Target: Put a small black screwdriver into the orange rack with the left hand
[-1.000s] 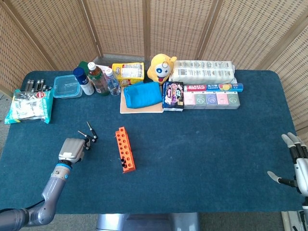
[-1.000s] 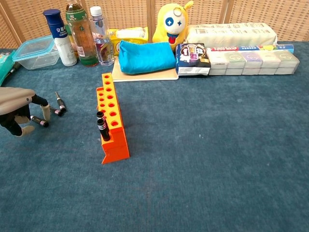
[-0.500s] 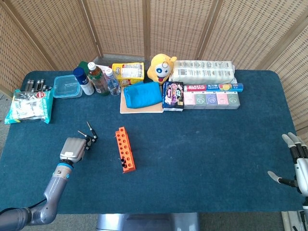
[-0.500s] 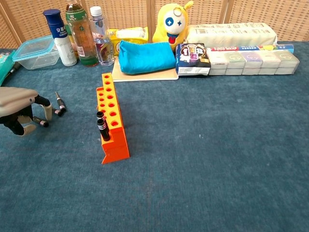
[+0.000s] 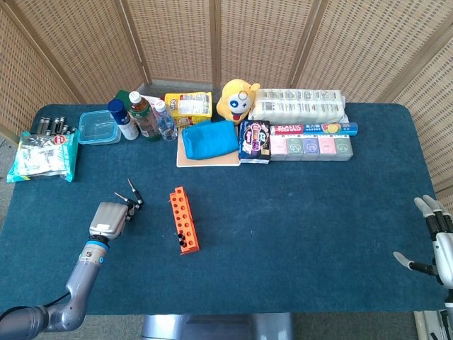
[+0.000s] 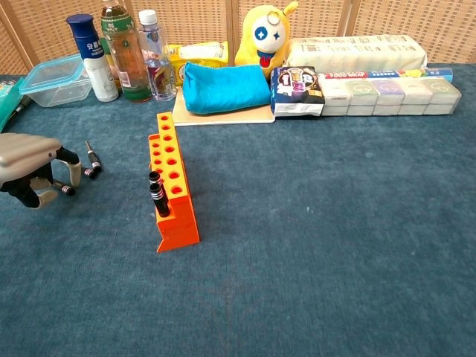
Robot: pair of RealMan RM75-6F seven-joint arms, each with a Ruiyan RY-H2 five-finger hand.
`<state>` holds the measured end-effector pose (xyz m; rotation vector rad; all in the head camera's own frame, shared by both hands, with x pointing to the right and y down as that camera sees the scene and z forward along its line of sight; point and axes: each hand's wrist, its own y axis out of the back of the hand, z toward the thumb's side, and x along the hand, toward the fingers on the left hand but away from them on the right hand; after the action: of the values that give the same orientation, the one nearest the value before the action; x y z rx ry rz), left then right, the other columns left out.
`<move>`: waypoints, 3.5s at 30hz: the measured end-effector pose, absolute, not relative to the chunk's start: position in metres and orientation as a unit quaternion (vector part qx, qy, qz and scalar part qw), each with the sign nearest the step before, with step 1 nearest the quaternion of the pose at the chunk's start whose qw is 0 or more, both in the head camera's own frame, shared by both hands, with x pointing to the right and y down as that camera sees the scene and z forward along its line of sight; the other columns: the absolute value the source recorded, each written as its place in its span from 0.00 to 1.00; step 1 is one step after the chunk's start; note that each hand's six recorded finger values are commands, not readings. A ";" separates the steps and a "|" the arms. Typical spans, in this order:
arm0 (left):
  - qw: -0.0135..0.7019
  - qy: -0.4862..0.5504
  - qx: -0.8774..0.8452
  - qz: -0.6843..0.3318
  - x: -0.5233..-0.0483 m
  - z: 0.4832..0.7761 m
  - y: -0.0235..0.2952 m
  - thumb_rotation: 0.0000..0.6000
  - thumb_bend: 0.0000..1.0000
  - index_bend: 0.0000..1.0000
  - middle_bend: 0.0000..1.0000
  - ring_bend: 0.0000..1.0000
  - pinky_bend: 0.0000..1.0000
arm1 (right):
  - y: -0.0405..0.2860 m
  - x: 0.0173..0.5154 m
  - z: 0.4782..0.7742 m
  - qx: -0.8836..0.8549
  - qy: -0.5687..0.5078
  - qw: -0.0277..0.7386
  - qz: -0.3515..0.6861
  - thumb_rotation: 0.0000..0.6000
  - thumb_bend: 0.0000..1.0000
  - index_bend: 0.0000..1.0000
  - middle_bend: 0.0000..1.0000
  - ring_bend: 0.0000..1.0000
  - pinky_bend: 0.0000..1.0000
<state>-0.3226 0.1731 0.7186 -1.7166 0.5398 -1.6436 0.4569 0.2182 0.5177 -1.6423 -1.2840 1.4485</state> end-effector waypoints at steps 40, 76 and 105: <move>0.378 0.181 -0.646 -0.638 -0.315 0.727 0.180 1.00 0.45 0.48 1.00 1.00 1.00 | 0.218 0.458 0.516 -0.621 -0.485 0.292 0.542 1.00 0.00 0.01 0.03 0.04 0.08; 0.381 0.196 -0.645 -0.633 -0.314 0.716 0.177 1.00 0.45 0.62 1.00 1.00 1.00 | 0.218 0.457 0.516 -0.623 -0.484 0.290 0.541 1.00 0.00 0.01 0.03 0.04 0.08; 0.310 0.294 -0.698 -0.575 -0.337 0.647 0.160 1.00 0.45 0.62 1.00 1.00 1.00 | 0.220 0.452 0.520 -0.625 -0.473 0.293 0.547 1.00 0.00 0.01 0.03 0.04 0.08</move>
<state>-0.3370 0.1603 0.6474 -1.8428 0.7764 -1.5191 0.4523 0.2196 0.5204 -1.6657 -1.2605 1.4586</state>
